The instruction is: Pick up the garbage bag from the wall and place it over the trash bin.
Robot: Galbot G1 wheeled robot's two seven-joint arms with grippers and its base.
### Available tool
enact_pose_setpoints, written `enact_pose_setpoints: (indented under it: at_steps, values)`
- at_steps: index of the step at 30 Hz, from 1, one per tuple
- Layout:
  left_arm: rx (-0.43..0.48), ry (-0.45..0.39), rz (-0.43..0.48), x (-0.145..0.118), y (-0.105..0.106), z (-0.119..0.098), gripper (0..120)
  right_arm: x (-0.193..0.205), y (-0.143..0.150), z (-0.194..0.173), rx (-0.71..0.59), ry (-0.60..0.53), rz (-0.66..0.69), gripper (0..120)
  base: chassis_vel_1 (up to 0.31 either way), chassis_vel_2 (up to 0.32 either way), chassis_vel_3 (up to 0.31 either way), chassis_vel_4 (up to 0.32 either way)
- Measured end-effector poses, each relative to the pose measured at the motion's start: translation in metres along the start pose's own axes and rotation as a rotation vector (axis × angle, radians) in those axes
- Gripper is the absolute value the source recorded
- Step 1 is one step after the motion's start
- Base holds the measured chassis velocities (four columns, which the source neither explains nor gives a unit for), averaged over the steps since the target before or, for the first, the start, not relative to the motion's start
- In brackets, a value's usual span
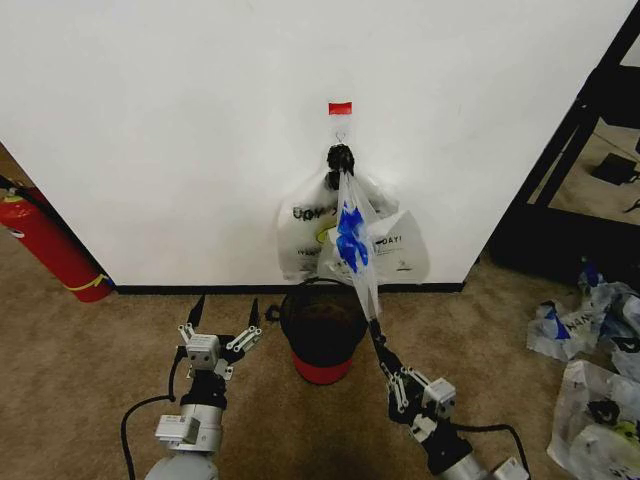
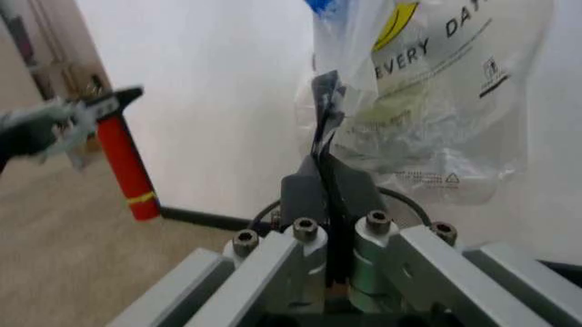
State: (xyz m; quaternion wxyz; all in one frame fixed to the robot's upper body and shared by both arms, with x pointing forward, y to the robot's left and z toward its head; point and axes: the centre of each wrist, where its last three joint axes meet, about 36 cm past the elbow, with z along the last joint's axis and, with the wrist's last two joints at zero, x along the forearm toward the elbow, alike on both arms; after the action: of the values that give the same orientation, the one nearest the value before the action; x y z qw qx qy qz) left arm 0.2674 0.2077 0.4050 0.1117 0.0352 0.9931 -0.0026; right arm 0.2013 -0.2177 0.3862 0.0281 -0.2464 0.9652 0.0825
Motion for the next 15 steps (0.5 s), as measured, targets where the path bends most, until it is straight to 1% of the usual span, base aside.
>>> enact_pose_setpoints:
  at_steps: [2,4,9,10,13,15]
  values:
    - [0.000,0.001,0.003,-0.001,0.000,0.001,100,0.006,-0.003,0.004,0.045,0.003,-0.013,0,0.000,0.000,0.000,0.000]
    - [0.000,0.002,0.004,-0.001,0.000,0.001,100,0.007,-0.003,0.005,0.057,0.004,-0.016,0,0.000,0.000,0.000,0.000]
    - [0.001,0.014,0.009,-0.002,-0.002,0.008,100,0.019,-0.010,0.020,0.162,-0.013,-0.061,0,0.000,0.000,0.000,0.000]
    - [0.001,0.014,0.009,-0.002,-0.002,0.008,100,0.019,-0.010,0.020,0.162,-0.013,-0.061,0,0.000,0.000,0.000,0.000]
    - [0.008,0.018,0.017,-0.002,-0.005,0.009,100,0.021,-0.016,0.023,0.229,-0.022,-0.083,0,0.000,0.000,0.000,0.000]
    - [0.011,0.020,0.022,-0.002,-0.007,0.009,100,0.020,-0.018,0.023,0.248,-0.029,-0.080,0,0.000,0.000,0.000,0.000]
